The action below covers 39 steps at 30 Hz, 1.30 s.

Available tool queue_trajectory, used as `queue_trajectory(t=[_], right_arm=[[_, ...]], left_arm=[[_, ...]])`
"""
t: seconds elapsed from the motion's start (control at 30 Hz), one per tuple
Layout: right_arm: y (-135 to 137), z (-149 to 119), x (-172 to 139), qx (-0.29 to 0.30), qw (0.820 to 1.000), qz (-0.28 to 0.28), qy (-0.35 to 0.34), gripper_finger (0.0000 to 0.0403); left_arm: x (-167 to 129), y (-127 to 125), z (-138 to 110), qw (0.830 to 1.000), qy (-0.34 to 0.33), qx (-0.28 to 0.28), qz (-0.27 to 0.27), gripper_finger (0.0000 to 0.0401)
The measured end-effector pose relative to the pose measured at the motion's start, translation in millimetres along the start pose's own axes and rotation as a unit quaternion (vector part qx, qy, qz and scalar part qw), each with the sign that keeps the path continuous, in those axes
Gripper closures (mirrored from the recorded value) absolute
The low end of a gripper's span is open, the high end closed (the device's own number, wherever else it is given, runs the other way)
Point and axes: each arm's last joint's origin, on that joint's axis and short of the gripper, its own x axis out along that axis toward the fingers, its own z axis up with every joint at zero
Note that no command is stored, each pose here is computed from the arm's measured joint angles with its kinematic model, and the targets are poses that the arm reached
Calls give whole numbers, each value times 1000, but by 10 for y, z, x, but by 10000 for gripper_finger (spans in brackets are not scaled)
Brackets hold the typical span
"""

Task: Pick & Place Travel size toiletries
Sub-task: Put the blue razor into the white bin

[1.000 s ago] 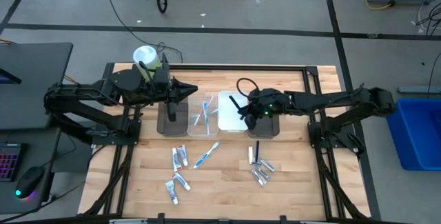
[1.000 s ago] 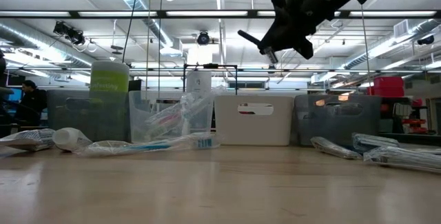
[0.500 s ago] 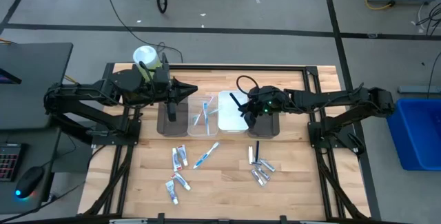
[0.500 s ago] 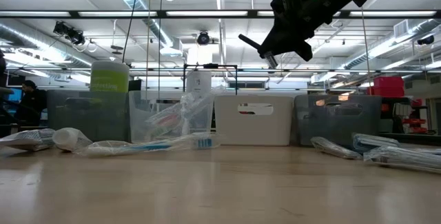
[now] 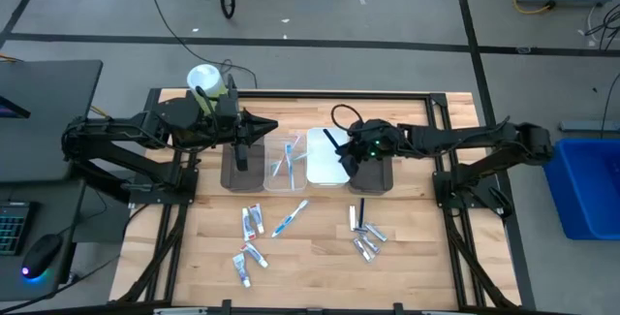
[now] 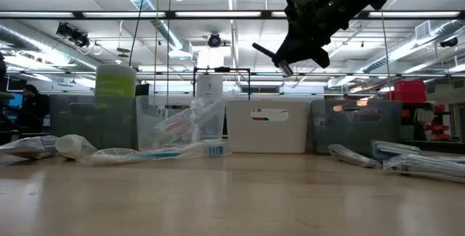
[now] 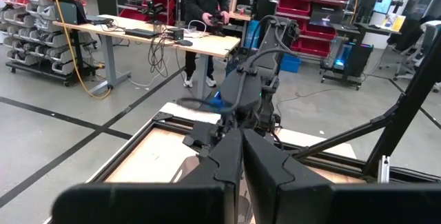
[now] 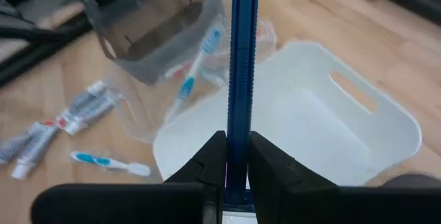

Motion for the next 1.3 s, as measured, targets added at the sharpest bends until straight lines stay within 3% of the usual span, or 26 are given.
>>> queue_trajectory(t=[0.4, 1.3], right_arm=[[-10, -89, 259, 15, 999, -1, 36, 355], [-1, -80, 273, 15, 999, 6, 31, 354]], left_arm=[[0, 13, 4, 1000, -4, 12, 23, 379], [-1, 28, 8, 999, -9, 17, 50, 365]])
